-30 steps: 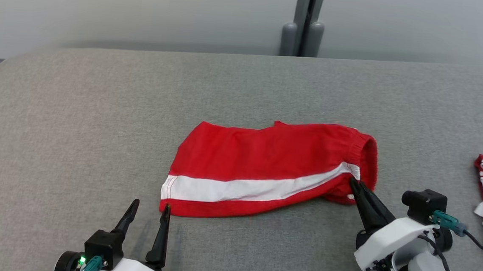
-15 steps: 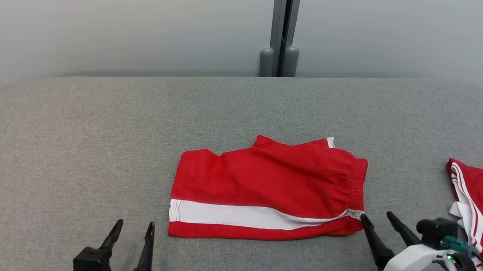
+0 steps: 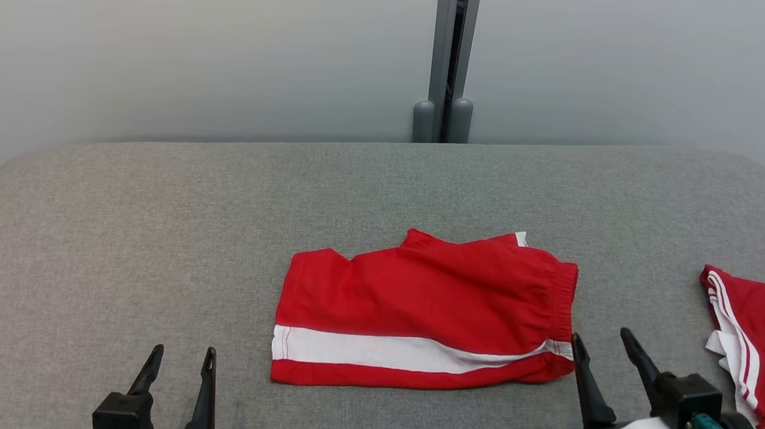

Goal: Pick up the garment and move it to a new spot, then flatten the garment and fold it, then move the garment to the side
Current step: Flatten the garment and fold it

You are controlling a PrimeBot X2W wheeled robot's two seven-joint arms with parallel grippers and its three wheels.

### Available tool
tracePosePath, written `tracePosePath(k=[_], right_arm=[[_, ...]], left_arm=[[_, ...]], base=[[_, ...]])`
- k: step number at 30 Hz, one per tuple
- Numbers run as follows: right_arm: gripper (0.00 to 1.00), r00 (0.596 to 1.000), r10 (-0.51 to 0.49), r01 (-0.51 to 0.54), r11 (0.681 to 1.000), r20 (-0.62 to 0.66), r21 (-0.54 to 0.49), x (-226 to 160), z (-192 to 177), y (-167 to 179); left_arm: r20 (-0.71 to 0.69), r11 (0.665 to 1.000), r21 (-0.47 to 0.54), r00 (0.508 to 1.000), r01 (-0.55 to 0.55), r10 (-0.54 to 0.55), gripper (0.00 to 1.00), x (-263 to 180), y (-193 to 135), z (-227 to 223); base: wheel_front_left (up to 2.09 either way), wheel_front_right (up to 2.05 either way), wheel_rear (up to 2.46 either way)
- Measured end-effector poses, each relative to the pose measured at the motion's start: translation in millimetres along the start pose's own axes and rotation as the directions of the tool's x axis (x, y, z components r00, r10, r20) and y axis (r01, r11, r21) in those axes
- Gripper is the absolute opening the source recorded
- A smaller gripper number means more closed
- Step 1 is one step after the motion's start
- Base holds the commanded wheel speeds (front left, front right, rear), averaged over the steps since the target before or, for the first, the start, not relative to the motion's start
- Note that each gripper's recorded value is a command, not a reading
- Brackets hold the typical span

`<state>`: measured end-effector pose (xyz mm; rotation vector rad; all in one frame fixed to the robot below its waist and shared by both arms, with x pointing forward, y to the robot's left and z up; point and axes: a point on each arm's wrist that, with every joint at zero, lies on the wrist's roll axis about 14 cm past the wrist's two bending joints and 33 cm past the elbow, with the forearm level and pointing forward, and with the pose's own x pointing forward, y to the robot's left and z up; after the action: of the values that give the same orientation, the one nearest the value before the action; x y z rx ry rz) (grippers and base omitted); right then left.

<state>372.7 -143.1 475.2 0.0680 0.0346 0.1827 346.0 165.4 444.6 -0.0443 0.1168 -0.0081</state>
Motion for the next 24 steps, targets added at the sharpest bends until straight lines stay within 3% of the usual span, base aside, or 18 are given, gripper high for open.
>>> tracePosePath(k=[8, 24], right_arm=[[1.00, 0.998, -0.012, 0.012, 1.000, -0.062, -0.002, -19, -23, 2], [1.00, 0.997, 0.007, -0.005, 1.000, -0.076, 0.021, -6, -27, 7]], left_arm=[[-0.028, 1.000, 0.003, 1.000, 0.005, -0.005, 1.00, -8, -2, -10], [-0.062, 0.998, -0.044, 0.997, 0.049, -0.052, 1.00, 0, -19, -19]], base=[[0.00, 0.00, 0.00], [0.00, 0.00, 0.00]])
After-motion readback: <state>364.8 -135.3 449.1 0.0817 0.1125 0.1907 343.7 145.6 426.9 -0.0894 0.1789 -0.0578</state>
